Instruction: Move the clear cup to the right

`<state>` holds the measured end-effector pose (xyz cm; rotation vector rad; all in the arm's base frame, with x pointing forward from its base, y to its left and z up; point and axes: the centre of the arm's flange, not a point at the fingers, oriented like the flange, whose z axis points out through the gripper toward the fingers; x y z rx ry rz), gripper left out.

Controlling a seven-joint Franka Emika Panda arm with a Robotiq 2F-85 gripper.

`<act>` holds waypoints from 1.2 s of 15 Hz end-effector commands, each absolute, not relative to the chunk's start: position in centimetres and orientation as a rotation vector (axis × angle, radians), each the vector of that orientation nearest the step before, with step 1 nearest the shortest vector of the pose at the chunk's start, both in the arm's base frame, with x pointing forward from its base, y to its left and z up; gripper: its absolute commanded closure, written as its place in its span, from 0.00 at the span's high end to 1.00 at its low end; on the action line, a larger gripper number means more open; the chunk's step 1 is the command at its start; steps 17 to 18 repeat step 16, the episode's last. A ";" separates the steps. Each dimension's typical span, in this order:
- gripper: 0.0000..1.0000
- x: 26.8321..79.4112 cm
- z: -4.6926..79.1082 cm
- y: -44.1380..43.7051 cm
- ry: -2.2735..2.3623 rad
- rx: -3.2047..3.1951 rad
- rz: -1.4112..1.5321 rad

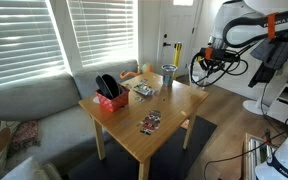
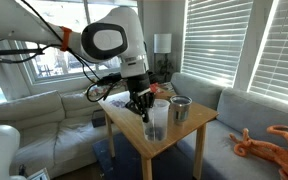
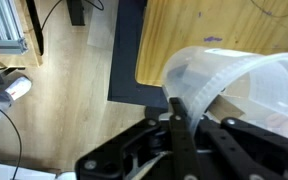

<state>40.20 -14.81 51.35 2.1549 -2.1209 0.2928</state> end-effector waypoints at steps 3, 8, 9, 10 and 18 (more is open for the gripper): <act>0.00 40.6 49.3 -13.9 -2.203 2.214 0.246; 0.39 39.8 49.4 -13.9 -2.269 2.192 0.239; 0.45 39.0 50.4 -14.0 -2.273 2.192 0.269; 0.51 37.9 51.9 -13.7 -2.270 2.207 0.318; 0.69 36.3 57.7 -11.9 -2.149 2.331 0.507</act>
